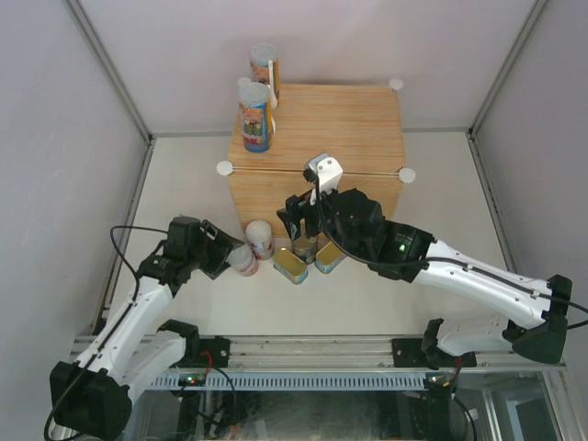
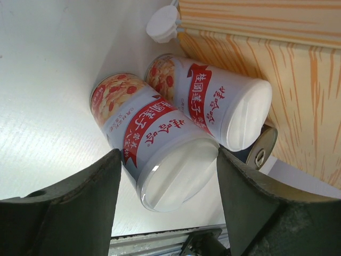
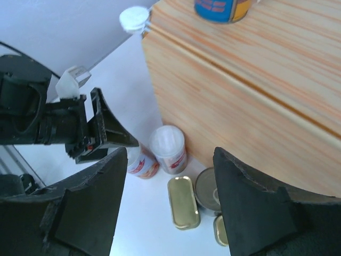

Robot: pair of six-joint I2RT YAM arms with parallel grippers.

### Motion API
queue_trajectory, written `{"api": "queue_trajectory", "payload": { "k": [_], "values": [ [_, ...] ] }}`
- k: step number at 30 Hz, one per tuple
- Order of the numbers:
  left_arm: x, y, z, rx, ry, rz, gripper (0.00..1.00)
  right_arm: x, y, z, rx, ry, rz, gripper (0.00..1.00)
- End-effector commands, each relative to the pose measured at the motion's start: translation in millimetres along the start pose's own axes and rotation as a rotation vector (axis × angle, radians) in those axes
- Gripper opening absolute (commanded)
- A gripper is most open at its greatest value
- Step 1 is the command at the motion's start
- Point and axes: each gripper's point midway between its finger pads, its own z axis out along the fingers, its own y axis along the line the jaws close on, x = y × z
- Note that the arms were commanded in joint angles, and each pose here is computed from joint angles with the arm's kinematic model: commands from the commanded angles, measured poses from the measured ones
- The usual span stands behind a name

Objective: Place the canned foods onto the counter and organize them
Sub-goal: Move the canned food to the center of the board, then pick up the canned food from the center of the board.

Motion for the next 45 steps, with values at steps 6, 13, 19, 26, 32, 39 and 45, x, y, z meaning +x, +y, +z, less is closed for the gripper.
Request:
{"api": "queue_trajectory", "payload": {
  "k": [6, 13, 19, 26, 32, 39, 45],
  "values": [
    [24.1, 25.0, -1.4, -0.058, 0.071, 0.015, 0.72, 30.0, 24.7, -16.6, -0.047, 0.026, -0.019, 0.66],
    [21.5, 20.2, 2.1, -0.079, 0.074, 0.040, 0.80, 69.2, 39.8, -12.5, -0.137, 0.085, -0.041, 0.69],
    [15.6, 6.1, 0.1, -0.057, 0.055, 0.056, 0.86, 87.1, 49.3, -7.7, -0.194, 0.117, -0.074, 0.71],
    [12.9, -7.5, -10.6, -0.015, 0.032, 0.058, 1.00, 108.9, 69.4, -0.8, -0.291, 0.172, -0.097, 0.73],
    [0.7, -21.8, -37.3, 0.048, -0.048, 0.046, 1.00, 127.0, 83.4, 4.9, -0.348, 0.197, -0.104, 0.74],
    [-20.9, -21.2, -71.4, 0.072, -0.190, 0.049, 1.00, 144.2, 86.6, 18.0, -0.334, 0.205, -0.100, 0.74],
    [-45.8, -9.4, -94.8, 0.104, -0.372, 0.076, 0.99, 161.0, 91.7, 40.5, -0.301, 0.201, -0.089, 0.72]
  ]
}}
